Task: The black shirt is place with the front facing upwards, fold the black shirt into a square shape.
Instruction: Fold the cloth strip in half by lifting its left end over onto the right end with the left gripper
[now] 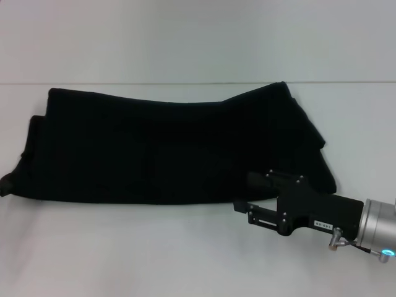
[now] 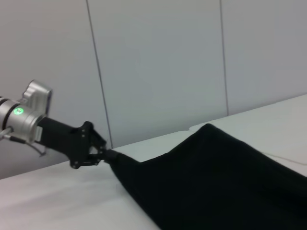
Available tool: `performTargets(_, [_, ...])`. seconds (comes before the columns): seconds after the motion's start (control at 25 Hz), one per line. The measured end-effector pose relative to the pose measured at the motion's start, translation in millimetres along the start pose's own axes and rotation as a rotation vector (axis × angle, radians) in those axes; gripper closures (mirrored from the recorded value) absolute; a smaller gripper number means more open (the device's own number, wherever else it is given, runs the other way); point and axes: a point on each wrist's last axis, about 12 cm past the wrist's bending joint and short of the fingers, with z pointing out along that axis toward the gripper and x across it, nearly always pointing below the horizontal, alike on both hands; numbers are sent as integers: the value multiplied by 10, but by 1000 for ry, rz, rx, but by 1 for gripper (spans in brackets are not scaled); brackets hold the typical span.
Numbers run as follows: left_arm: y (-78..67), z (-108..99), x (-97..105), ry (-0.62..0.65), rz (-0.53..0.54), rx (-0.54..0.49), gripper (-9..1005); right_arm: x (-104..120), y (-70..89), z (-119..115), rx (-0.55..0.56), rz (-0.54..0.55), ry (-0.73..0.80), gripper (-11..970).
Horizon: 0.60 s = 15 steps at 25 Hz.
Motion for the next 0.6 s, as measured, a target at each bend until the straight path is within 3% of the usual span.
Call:
performTargets(0.36, [121,-243,-38,-82,-45,9,968,29,-34,-92,64,30,-31,275])
performTargets(0.44, [77,-236,-52,-80,-46,37,968,50,-34,-110,76,37,-29,275])
performTargets(0.6, [-166,-125,-110,-58,-26,156,968,99,-46,-136,104,68,-9,276])
